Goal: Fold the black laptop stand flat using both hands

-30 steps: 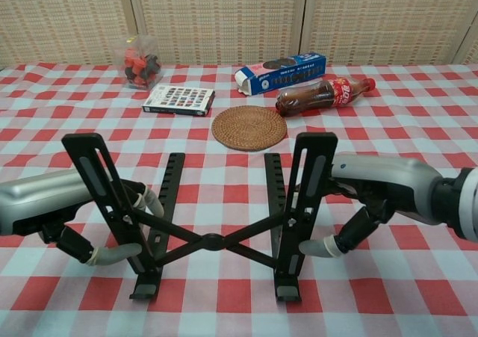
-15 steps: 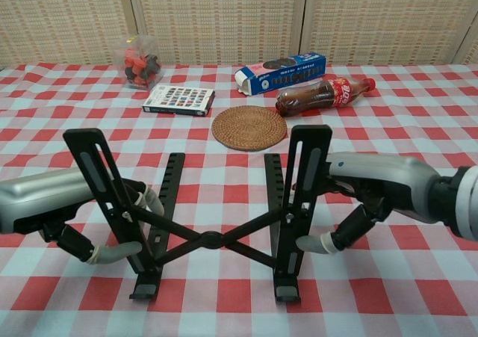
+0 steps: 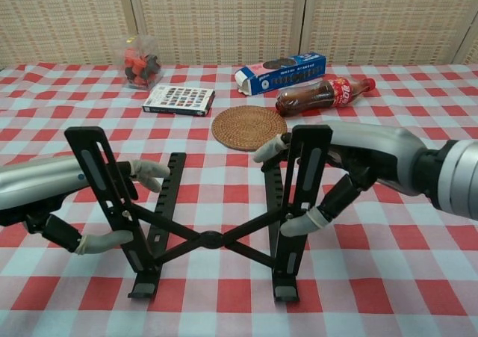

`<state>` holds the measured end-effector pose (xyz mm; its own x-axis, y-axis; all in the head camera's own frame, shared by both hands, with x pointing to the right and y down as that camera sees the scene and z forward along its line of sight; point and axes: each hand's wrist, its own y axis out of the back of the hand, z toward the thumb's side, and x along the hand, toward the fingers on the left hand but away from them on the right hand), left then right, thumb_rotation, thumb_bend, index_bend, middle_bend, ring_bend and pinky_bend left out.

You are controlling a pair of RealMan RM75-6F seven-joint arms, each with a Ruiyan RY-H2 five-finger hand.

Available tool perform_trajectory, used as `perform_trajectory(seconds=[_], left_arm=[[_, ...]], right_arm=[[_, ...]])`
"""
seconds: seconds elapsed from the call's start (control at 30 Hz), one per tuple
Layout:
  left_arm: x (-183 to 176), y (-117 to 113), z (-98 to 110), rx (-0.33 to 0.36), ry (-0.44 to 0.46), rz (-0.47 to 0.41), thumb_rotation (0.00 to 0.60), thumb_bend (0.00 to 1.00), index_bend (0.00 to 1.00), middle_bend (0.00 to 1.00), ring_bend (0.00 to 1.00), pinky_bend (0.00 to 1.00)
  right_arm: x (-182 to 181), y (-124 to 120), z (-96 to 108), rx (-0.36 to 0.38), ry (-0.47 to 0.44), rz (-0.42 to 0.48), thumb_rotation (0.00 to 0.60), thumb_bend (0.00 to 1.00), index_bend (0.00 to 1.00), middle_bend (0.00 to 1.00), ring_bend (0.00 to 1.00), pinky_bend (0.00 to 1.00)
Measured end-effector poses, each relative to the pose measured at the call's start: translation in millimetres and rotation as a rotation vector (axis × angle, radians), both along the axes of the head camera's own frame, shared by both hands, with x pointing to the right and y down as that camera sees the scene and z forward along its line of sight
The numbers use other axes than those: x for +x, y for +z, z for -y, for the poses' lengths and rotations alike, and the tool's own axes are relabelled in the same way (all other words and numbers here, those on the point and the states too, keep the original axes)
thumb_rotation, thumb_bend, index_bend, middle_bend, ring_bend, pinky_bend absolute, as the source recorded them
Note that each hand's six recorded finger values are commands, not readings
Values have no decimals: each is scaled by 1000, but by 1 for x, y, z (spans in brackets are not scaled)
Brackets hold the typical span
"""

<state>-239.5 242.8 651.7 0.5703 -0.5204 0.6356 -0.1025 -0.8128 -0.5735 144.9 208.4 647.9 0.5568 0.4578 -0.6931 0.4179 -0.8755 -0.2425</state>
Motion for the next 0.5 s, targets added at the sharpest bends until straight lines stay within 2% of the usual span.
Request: perform_trajectory(seconds=[0.27, 0.4, 0.5], left_arm=[[-12, -17, 11, 44, -25, 18, 355, 358, 36, 139, 198, 219], [-19, -25, 18, 76, -36, 30, 357, 358, 30, 133, 192, 219], [-24, -30, 25, 101, -40, 41, 356, 358, 30, 132, 189, 219]], right_arm=[[-9, -1, 16, 49, 67, 25, 600, 26, 9, 86, 32, 0], [-9, 3, 27, 74, 114, 15, 600, 26, 0, 10, 0, 0], [-6, 3, 38, 116, 166, 1, 600, 26, 0, 0, 0, 0]])
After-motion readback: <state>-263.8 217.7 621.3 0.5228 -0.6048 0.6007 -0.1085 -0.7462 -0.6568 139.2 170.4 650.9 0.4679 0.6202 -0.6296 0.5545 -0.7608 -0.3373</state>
